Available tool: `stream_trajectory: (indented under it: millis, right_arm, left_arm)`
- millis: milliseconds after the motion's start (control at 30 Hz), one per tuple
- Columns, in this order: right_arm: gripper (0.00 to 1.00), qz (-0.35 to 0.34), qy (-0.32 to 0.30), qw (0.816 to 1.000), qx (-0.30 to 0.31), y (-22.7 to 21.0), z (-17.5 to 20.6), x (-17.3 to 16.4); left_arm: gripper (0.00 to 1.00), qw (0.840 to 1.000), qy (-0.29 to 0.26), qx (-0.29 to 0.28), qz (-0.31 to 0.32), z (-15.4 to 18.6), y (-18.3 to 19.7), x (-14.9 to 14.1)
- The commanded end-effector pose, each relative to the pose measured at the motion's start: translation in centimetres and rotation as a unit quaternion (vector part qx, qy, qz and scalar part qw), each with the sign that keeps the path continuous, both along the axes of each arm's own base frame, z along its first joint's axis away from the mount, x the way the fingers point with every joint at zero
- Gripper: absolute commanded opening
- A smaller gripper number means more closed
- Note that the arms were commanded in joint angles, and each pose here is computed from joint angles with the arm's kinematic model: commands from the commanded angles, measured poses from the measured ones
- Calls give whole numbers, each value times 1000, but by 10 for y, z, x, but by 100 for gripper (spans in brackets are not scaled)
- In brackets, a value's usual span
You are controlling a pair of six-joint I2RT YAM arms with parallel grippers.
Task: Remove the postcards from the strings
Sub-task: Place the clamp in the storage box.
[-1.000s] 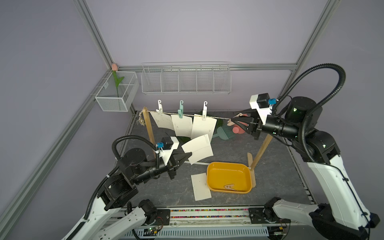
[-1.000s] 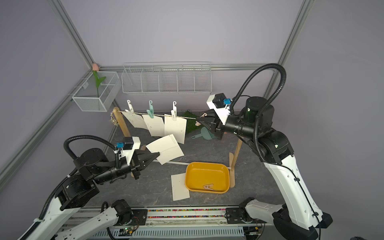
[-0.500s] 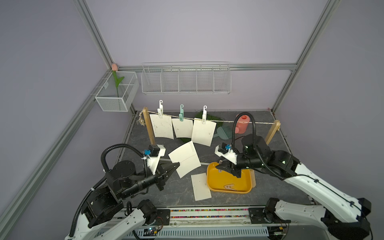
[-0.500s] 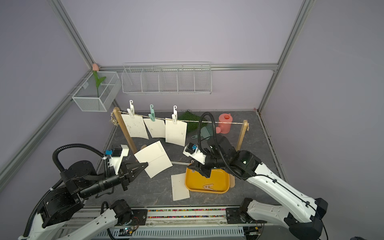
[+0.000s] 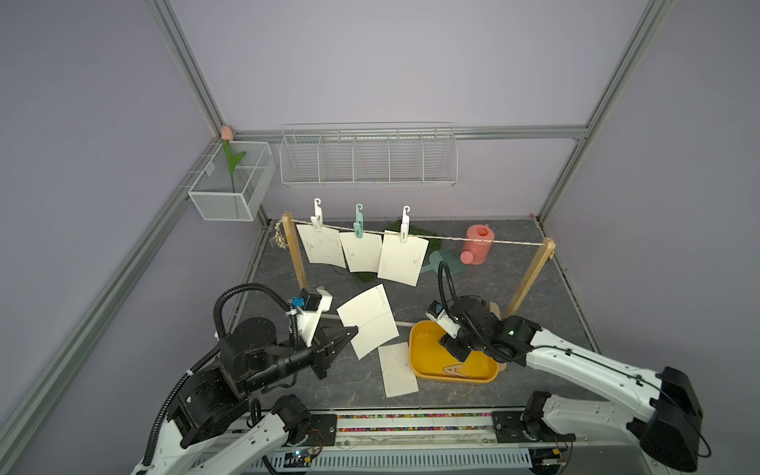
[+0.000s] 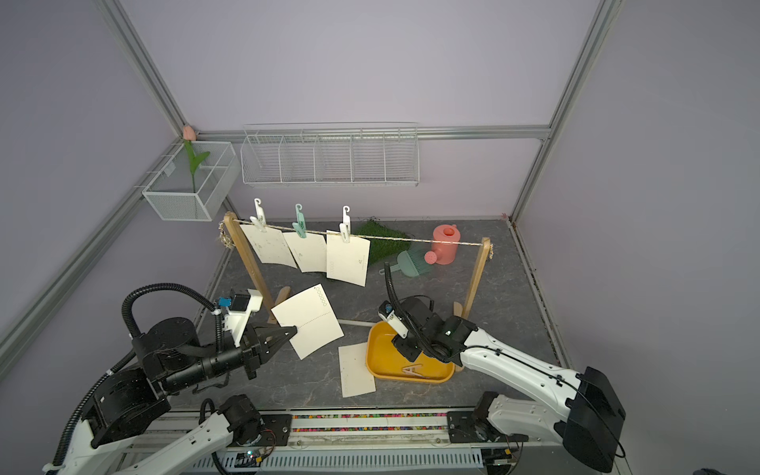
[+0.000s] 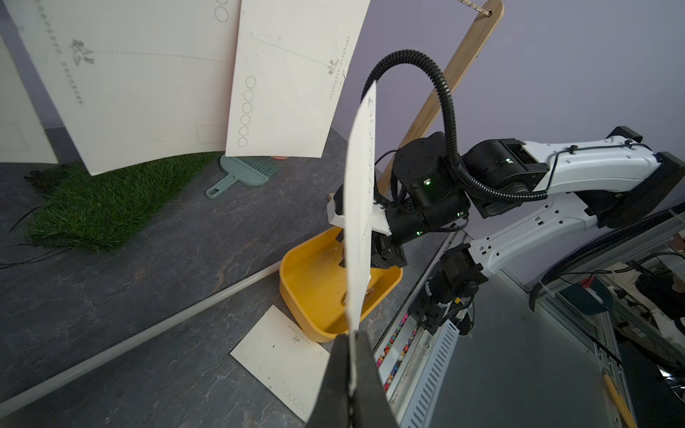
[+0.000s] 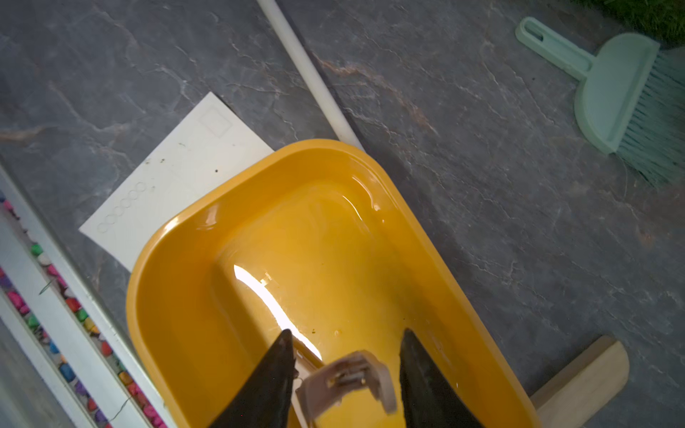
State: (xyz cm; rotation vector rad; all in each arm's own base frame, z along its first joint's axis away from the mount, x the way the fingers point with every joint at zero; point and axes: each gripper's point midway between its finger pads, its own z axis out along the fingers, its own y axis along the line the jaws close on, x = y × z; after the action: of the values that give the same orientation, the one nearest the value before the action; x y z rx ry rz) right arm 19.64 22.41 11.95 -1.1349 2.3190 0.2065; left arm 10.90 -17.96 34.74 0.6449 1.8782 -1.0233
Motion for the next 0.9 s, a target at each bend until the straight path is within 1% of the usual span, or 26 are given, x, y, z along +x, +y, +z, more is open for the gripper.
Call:
stream_trajectory:
  millis: [0, 167, 267, 367, 433, 533, 667, 767, 867]
  right_arm:
    - [59, -22, -34, 999, 6, 1, 9, 13]
    - [70, -38, -54, 997, 36, -1, 21, 18]
    - [73, -64, -52, 994, 67, -4, 27, 24]
    - [75, -85, -16, 988, 129, -1, 29, 29]
    - [75, -91, 14, 981, 170, 4, 26, 30]
    - [75, -92, 38, 977, 190, 7, 22, 25]
    - [76, -93, 55, 971, 211, 5, 22, 17]
    - [78, -101, 57, 962, 247, 3, 28, 17]
    - [78, -106, 64, 952, 278, 2, 34, 20]
  left_arm:
    - [0, 999, 31, 10, 5, -13, 0, 0]
    - [0, 995, 86, 18, 49, -38, 5, 9]
    - [0, 988, 130, 25, 82, -57, 10, 12]
    - [0, 981, 167, 34, 90, -75, 10, 11]
    - [0, 978, 187, 39, 85, -85, 7, 9]
    - [0, 972, 218, 49, 72, -100, 1, 4]
    - [0, 959, 267, 76, 57, -127, -7, -2]
    - [0, 951, 285, 94, 77, -145, -4, 1]
    - [0, 946, 294, 78, 109, -152, -2, 10]
